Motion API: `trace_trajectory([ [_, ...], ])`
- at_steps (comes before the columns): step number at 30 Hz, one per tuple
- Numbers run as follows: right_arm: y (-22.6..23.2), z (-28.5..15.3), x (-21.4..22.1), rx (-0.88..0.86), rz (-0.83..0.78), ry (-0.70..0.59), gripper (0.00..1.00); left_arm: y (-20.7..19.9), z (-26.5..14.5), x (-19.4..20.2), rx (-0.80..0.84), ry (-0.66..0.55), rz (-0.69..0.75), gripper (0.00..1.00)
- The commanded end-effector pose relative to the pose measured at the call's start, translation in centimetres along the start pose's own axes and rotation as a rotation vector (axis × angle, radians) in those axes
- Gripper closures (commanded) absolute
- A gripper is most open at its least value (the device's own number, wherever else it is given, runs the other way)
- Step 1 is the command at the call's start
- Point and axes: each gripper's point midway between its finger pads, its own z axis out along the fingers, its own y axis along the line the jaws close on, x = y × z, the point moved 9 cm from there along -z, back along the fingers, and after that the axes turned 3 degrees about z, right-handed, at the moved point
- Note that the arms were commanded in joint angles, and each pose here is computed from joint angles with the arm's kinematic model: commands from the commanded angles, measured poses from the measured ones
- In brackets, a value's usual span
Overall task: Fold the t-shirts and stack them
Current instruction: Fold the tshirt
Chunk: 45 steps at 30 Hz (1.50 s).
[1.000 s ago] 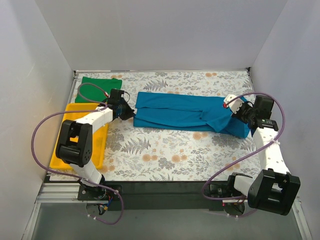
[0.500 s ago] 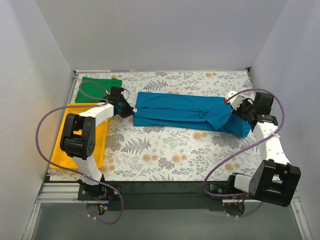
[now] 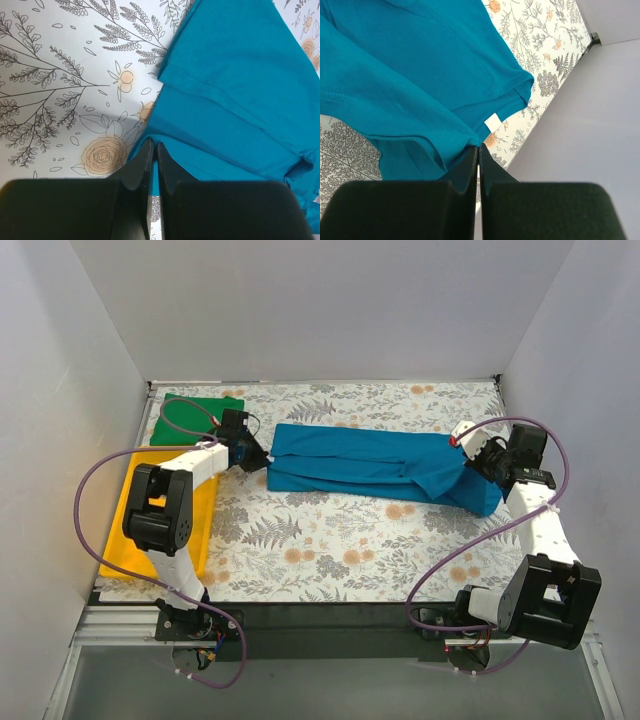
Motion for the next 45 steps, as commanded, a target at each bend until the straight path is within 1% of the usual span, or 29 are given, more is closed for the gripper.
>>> trace_trajectory([
  [1,-1.9,-0.4,-1.2,0.066,-0.008,-0.046,0.99,-0.8,-0.2,-1.2,0.029,-0.018,0.021,1.0],
  [20,-1.8,0.1,-0.8,0.055,0.031,-0.036,0.99,-2.7,0.8,-3.3,0.06,-0.023,0.083,1.0],
  [29,-1.4,0.2,-0.5,0.045,0.052,-0.039,0.99,-2.5,1.9,-3.3,0.049,0.001,0.098,1.0],
  [37,-1.2,0.2,-0.4,0.037,0.06,-0.043,0.99,-3.1,1.5,-3.7,0.068,-0.01,0.106,1.0],
  [38,-1.2,0.2,-0.4,0.036,0.062,-0.045,0.99,-3.2,1.4,-3.8,0.079,-0.007,0.122,0.99],
  [39,-1.1,0.3,-0.3,0.032,0.063,-0.046,0.99,-3.5,1.0,-4.0,0.093,-0.013,0.136,0.95],
  [40,-1.0,0.3,-0.4,0.027,0.065,-0.051,0.99,-3.6,0.8,-4.1,0.101,-0.017,0.144,0.78],
  [42,-0.8,0.4,-0.4,0.017,0.068,-0.057,0.99,-3.9,-0.5,-4.6,0.114,-0.054,0.173,0.65],
  [43,-0.8,0.4,-0.4,0.016,0.072,-0.063,0.99,-3.8,-1.1,-4.6,0.114,-0.069,0.181,0.6],
  [44,-0.8,0.4,-0.4,0.013,0.074,-0.063,0.99,-3.1,-1.2,-4.2,0.101,-0.078,0.188,0.53],
  [45,-0.7,0.5,-0.4,0.011,0.076,-0.065,0.99,-3.3,-2.8,-4.5,0.121,-0.113,0.204,0.5],
])
